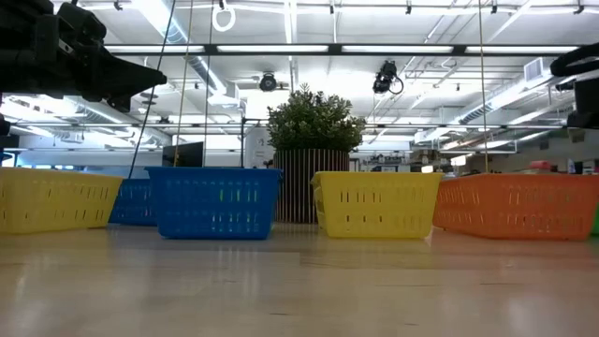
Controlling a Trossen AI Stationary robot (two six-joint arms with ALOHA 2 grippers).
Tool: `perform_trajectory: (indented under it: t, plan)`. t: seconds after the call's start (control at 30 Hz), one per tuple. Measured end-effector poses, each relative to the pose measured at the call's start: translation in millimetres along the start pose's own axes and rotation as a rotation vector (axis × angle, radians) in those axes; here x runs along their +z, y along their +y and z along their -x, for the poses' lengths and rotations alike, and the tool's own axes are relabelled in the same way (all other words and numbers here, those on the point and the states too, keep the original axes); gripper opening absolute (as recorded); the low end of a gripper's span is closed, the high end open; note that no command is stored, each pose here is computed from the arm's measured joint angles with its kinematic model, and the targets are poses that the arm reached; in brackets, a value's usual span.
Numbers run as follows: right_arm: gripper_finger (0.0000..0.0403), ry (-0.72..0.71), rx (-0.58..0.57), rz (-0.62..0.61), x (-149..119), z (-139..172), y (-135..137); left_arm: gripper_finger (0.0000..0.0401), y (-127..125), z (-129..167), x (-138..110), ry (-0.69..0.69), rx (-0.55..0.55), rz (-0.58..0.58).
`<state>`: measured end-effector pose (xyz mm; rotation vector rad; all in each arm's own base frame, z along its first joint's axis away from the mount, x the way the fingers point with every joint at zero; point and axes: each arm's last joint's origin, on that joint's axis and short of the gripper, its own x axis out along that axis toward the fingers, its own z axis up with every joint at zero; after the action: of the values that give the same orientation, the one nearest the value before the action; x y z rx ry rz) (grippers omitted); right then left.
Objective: Stack baskets by color
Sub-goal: Move the bottom right green bin to the middle right of the table, then stack the top yellow bin on top of the bottom right yellow bin
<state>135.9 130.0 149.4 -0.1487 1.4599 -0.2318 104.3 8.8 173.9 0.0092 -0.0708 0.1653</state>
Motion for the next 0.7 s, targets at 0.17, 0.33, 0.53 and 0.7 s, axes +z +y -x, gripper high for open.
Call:
perform_trajectory:
  t: [0.17, 0.33, 0.53, 0.7]
  plan:
    - [0.0012, -0.012, 0.009, 0.001, 0.7, -0.2, 1.0, 0.0040, 0.0, 0.0, 0.0, 0.000, 0.000, 0.000]
    - [0.0041, -0.011, 0.010, 0.007, 0.5, -0.2, 1.1, 0.0038, 0.0, 0.0, -0.1, 0.000, 0.000, 0.000]
    - [0.0107, 0.002, -0.004, 0.008, -1.0, 0.2, -0.5, 0.0032, 0.0, 0.0, 0.0, 0.000, 0.000, 0.000]
    - [0.0142, 0.003, -0.001, 0.001, 2.9, 16.6, -1.7, 0.0038, 0.0, 0.0, -0.1, 0.000, 0.000, 0.000]
